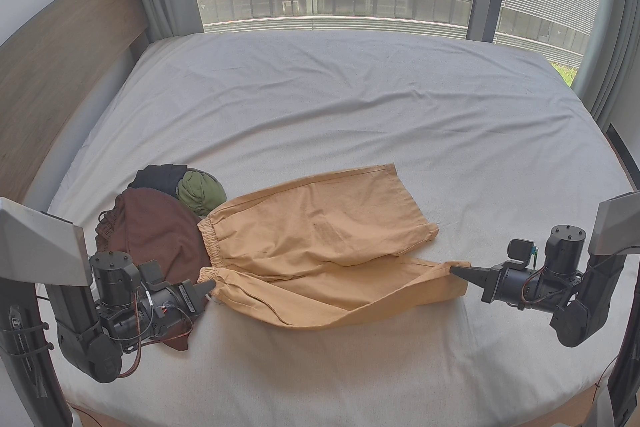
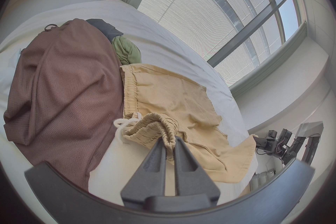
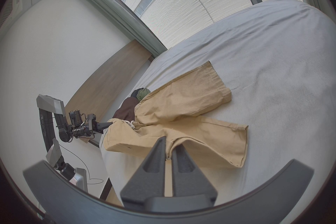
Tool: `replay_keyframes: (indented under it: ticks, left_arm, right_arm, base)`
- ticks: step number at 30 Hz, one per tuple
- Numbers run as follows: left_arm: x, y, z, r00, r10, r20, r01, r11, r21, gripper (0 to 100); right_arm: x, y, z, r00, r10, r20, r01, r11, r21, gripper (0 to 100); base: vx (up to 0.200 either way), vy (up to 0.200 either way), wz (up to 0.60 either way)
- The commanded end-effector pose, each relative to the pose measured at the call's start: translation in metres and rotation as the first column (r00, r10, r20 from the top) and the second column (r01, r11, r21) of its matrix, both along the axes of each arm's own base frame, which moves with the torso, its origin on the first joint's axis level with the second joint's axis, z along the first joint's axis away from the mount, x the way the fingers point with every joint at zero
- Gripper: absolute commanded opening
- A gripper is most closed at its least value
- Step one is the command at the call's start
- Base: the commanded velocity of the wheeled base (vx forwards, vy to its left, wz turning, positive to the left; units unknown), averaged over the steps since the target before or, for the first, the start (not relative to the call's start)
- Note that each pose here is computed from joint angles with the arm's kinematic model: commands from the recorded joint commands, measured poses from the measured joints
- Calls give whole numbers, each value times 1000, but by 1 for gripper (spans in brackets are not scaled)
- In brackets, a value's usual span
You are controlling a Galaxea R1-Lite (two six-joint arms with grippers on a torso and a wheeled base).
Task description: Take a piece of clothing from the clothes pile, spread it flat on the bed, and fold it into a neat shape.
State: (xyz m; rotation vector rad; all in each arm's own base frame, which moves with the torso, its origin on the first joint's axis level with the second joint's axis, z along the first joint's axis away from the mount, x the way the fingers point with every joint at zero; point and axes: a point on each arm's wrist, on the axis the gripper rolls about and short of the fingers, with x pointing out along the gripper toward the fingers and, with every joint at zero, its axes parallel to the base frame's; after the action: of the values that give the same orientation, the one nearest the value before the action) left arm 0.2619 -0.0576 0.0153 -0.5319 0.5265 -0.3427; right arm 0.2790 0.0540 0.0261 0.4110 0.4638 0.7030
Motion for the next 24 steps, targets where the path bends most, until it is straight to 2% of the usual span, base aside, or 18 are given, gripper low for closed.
replay_keyframes:
  ticks: [1, 5, 8, 12, 19, 24]
  left_arm:
    - [3, 0, 1, 1000, 7, 13, -7, 1000, -2, 0]
    - [10, -2, 5, 999, 43, 31, -42, 999, -27, 0]
    - [14, -3, 5, 998, 49, 39, -48, 998, -34, 0]
    - [18, -3, 8, 994, 99, 53, -97, 994, -49, 0]
    - [24, -3, 11, 991, 108, 74, -104, 993, -61, 0]
    - [30, -4, 15, 986, 143, 80, -134, 985, -108, 0]
  right_arm:
    - [4, 0, 3, 1000, -1, 17, 1, 1000, 5, 0]
    - [17, 1, 10, 999, -16, 41, 14, 999, 45, 0]
    - [24, 2, 13, 999, -21, 49, 18, 998, 58, 0]
    - [36, 4, 18, 998, -23, 62, 18, 998, 66, 0]
    - [50, 6, 35, 995, -28, 95, 19, 996, 89, 0]
    - [62, 6, 47, 994, -33, 106, 23, 995, 101, 0]
  base:
    - [0, 0, 0]
    - [0, 0, 0]
    - [0, 0, 0]
    - [0, 0, 0]
    - [0, 0, 0]
    - [0, 0, 0]
